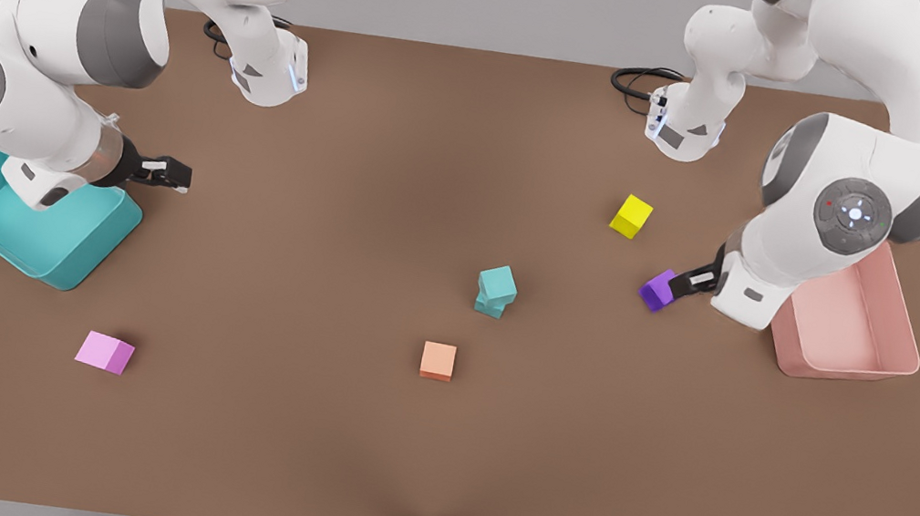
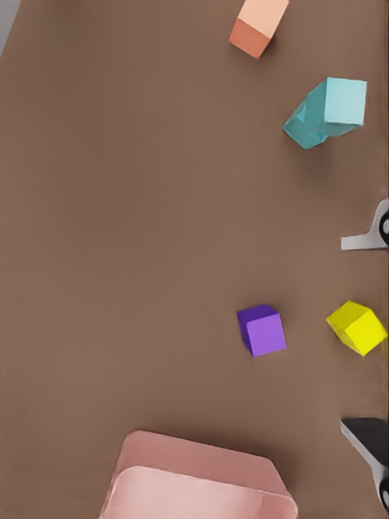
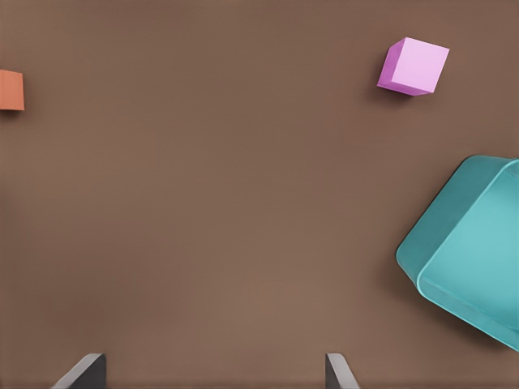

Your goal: Stack the two blue cubes on top of each other

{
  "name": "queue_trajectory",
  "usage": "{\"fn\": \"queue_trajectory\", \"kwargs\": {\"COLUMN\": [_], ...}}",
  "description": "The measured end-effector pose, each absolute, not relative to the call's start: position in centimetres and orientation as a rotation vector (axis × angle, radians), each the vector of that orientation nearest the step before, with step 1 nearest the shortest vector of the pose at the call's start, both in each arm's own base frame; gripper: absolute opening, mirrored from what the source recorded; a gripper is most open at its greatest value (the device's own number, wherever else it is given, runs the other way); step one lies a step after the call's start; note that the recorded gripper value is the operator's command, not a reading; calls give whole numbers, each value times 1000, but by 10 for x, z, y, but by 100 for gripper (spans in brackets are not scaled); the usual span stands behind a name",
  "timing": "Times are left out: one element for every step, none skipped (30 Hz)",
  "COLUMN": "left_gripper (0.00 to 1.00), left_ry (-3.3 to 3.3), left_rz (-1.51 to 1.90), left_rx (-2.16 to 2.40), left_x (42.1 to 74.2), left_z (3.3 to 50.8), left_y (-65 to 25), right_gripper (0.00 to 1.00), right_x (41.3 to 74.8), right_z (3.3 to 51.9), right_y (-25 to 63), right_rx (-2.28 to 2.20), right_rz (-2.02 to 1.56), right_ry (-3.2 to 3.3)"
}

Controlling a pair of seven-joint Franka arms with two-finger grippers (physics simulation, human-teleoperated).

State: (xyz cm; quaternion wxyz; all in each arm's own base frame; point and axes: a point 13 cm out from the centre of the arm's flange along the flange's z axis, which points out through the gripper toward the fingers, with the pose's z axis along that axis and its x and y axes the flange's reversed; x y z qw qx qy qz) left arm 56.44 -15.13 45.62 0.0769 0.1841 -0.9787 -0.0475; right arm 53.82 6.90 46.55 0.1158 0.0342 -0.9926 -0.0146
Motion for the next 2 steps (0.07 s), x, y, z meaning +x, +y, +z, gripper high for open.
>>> {"fn": "queue_trajectory", "kwargs": {"left_gripper": [100,100], "left_ry": [-2925,-2917], "left_rz": [-167,-186], "left_rx": [506,459], "left_x": [557,551], "left_z": [460,461], "left_y": [-144,-139], "right_gripper": [100,100], "right_x": [538,538], "right_z": [466,467], "right_y": [69,69], "right_rx": [100,100], "right_rz": [-42,-41], "right_ry": [-2908,-2910]}}
